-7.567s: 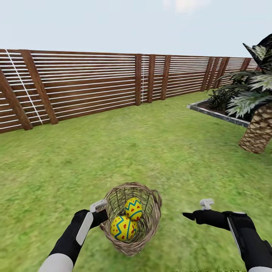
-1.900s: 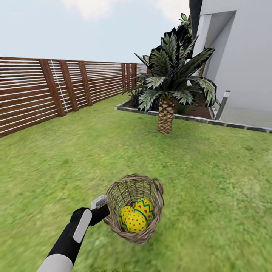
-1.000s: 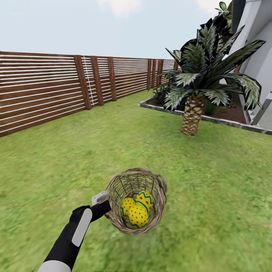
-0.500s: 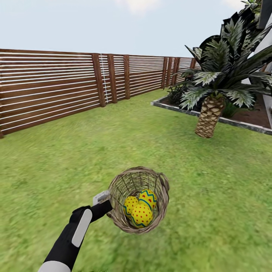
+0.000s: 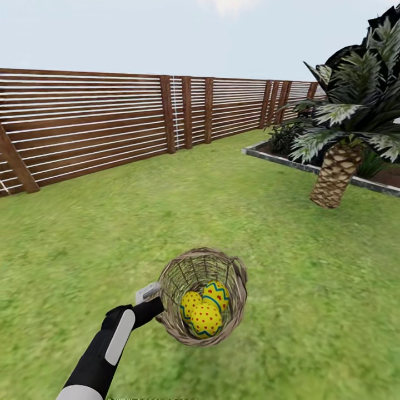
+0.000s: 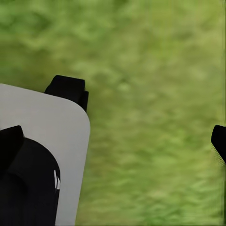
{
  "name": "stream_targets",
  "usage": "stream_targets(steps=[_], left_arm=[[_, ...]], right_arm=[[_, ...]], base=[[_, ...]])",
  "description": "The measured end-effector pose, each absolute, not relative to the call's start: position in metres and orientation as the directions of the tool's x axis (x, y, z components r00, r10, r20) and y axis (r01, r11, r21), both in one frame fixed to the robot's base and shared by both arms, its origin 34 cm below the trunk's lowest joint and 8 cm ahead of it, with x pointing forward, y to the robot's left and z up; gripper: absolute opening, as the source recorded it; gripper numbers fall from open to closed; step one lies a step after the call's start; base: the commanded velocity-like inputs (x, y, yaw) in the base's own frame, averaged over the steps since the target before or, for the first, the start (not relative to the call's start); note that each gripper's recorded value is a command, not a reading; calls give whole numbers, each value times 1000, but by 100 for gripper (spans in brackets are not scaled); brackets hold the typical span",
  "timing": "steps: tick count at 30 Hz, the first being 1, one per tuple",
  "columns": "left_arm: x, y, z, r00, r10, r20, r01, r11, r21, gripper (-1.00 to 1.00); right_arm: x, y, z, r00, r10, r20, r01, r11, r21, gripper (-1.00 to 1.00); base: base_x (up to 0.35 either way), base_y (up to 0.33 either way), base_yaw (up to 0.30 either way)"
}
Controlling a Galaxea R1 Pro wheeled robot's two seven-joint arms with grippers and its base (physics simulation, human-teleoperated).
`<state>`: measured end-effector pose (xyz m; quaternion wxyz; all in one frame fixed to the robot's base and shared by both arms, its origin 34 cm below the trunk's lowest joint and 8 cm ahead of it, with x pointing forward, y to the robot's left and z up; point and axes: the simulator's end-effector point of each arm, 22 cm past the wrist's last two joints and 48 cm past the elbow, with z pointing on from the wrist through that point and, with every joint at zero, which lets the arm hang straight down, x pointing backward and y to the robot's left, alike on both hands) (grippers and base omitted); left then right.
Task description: Take the three Easter eggs out of the wicker basket on the lawn in the garden, then place them on the lawn next to a single tree (choose any tree) so that all three eggs are next to the same tree and none are left in the basket.
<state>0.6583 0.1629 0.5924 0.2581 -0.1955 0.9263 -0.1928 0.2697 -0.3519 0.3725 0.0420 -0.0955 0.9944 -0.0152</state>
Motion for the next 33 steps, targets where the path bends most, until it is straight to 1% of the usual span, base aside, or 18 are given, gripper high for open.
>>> stream_targets(steps=[19, 23, 26, 27, 30, 33], left_arm=[[641, 164, 570, -814, -455, -362, -283, 854, -437, -100], [636, 163, 564, -819, -455, -349, -289, 853, -434, -100], [607, 170, 538, -847, -440, -298, -310, 865, -395, -100], [605, 171, 535, -852, -432, -297, -307, 870, -384, -100], [608, 167, 538, -841, -456, -290, -320, 853, -413, -100], [605, 171, 535, -848, -442, -293, -314, 864, -394, -100]], right_arm=[[264, -352, 371, -979, -191, -66, -189, 981, -35, 100], [263, -352, 370, -980, -191, -63, -189, 981, -35, 100], [262, -352, 370, -980, -191, -61, -190, 981, -34, 100], [261, -352, 370, -980, -191, -60, -190, 981, -34, 100], [261, -352, 369, -980, -191, -58, -189, 981, -34, 100], [260, -352, 369, -980, -191, -56, -190, 981, -33, 100]], base=[[0, 0, 242], [0, 0, 242], [0, 0, 242], [0, 0, 242], [0, 0, 242], [0, 0, 242]])
